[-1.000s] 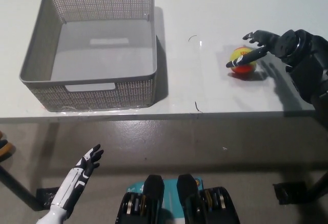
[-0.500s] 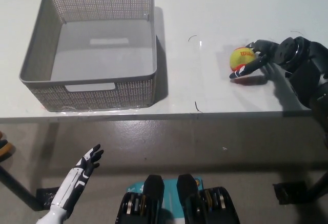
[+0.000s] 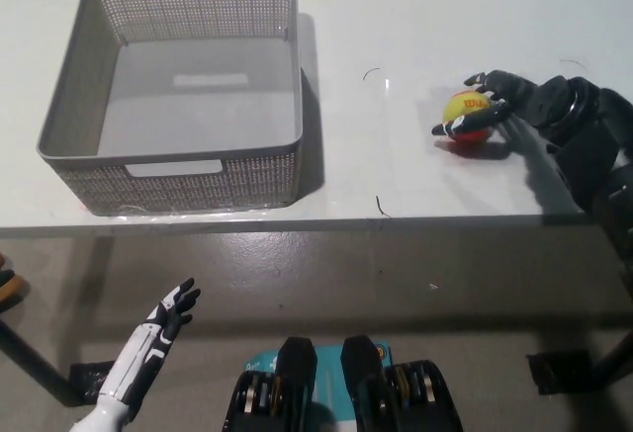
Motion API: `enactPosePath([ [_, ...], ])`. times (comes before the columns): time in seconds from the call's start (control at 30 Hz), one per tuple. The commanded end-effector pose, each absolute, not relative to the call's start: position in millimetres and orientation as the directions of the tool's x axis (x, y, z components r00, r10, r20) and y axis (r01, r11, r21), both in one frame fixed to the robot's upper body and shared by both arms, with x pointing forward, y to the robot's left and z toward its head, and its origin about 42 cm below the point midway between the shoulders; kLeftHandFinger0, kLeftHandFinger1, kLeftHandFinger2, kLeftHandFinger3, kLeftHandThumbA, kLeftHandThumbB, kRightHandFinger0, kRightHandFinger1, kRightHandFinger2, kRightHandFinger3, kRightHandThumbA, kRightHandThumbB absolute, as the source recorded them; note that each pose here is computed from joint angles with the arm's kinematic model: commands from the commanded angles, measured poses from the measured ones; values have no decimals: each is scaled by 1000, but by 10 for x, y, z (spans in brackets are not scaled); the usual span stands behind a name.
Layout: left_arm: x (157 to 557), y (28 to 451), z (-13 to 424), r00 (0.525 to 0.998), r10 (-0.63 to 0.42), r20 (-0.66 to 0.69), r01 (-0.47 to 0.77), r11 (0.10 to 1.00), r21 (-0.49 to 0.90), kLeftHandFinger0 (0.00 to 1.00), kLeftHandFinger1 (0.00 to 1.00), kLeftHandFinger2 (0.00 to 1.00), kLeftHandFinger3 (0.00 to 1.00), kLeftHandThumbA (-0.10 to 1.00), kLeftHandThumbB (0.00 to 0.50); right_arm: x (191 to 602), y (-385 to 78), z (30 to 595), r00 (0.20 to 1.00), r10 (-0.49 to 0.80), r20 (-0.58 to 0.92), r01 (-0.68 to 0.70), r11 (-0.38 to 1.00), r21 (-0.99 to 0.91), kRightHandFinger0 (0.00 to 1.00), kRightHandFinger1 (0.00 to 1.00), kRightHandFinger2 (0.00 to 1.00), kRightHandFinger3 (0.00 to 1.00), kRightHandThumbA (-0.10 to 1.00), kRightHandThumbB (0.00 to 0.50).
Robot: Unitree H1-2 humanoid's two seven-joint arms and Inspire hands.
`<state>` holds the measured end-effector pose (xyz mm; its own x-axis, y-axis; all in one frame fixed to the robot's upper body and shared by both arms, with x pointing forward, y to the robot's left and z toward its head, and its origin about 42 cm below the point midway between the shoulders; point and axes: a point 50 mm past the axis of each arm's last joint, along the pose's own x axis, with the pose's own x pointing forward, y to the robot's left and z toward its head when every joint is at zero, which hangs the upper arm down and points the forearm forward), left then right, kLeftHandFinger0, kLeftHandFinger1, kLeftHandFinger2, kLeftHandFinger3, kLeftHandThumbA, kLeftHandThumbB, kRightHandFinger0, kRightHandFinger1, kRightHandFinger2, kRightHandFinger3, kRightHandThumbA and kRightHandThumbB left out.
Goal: Use the right hand to pick up a tennis ball and put it into a container on the left side
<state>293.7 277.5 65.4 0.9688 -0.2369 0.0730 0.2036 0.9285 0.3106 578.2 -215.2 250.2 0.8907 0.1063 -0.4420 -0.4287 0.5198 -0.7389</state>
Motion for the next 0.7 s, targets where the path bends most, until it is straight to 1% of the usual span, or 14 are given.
enactPosePath([
  [0.0, 3005, 2835, 765, 959, -256, 125, 201, 919, 340, 1000, 1000, 1000, 1000, 1000, 316, 5862, -2096, 2802, 1000, 2, -10, -9, 686, -727, 1, 100, 424, 374, -100, 188],
  [0.03, 3003, 2841, 762, 959, -254, 124, 200, 919, 340, 1000, 1000, 1000, 1000, 1000, 317, 5848, -2105, 2759, 1000, -8, -1, 5, 710, -704, 0, 192, 574, 531, -100, 159],
  [0.07, 2999, 2843, 762, 960, -253, 122, 199, 919, 339, 1000, 1000, 1000, 1000, 1000, 317, 5839, -2112, 2731, 1000, -14, 5, 13, 721, -693, 0, 220, 605, 582, -100, 155],
  [0.1, 3000, 2843, 762, 959, -254, 124, 200, 919, 339, 1000, 1000, 1000, 1000, 1000, 320, 5827, -2132, 2688, 1000, -28, 3, 23, 735, -678, 93, 298, 633, 667, -100, 183],
  [0.13, 2999, 2842, 764, 959, -254, 124, 201, 920, 336, 1000, 1000, 1000, 1000, 1000, 322, 5821, -2143, 2664, 999, -40, 0, 30, 737, -676, 20, 259, 571, 713, -100, 171],
  [0.2, 2999, 2842, 766, 959, -254, 123, 201, 920, 336, 1000, 1000, 1000, 1000, 1000, 330, 5808, -2165, 2623, 998, -55, 6, 46, 745, -666, 0, 203, 550, 695, -100, 179],
  [0.3, 2996, 2837, 767, 959, -254, 126, 200, 921, 334, 1000, 1000, 1000, 1000, 1000, 323, 5802, -2189, 2604, 997, -71, 6, 58, 749, -660, 0, 272, 716, 704, -100, 178],
  [0.37, 2992, 2832, 771, 959, -253, 123, 201, 922, 332, 1000, 1000, 1000, 1000, 1000, 324, 5802, -2199, 2602, 996, -85, 6, 68, 755, -652, 0, 331, 774, 712, -100, 182],
  [0.4, 3019, 2829, 791, 959, -254, 127, 200, 922, 331, 1000, 1000, 1000, 1000, 1000, 321, 5809, -2204, 2630, 996, -88, 15, 76, 755, -651, 0, 333, 777, 717, -100, 176],
  [0.43, 3061, 2828, 820, 957, -258, 136, 201, 922, 332, 1000, 1000, 1000, 1000, 1000, 311, 5819, -2217, 2665, 996, -91, 25, 85, 756, -649, 0, 365, 799, 748, -100, 176],
  [0.5, 3064, 2829, 818, 956, -259, 136, 203, 923, 328, 1000, 1000, 1000, 1000, 1000, 309, 5820, -2220, 2674, 995, -92, 33, 92, 763, -640, 0, 341, 771, 756, -100, 178],
  [0.6, 3058, 2830, 811, 955, -262, 137, 205, 922, 329, 1000, 1000, 1000, 1000, 1000, 301, 5829, -2201, 2716, 994, -97, 52, 109, 804, -584, 0, 279, 695, 708, -100, 183],
  [0.63, 3055, 2830, 806, 956, -262, 133, 207, 922, 328, 1000, 1000, 1000, 1000, 1000, 302, 5840, -2173, 2775, 992, -96, 76, 123, 828, -548, 0, 259, 680, 681, -100, 170],
  [0.67, 3065, 2834, 812, 956, -261, 132, 206, 921, 329, 1000, 1000, 1000, 1000, 1000, 303, 5867, -2101, 2930, 988, -86, 130, 139, 858, -494, 0, 285, 711, 669, -100, 154],
])
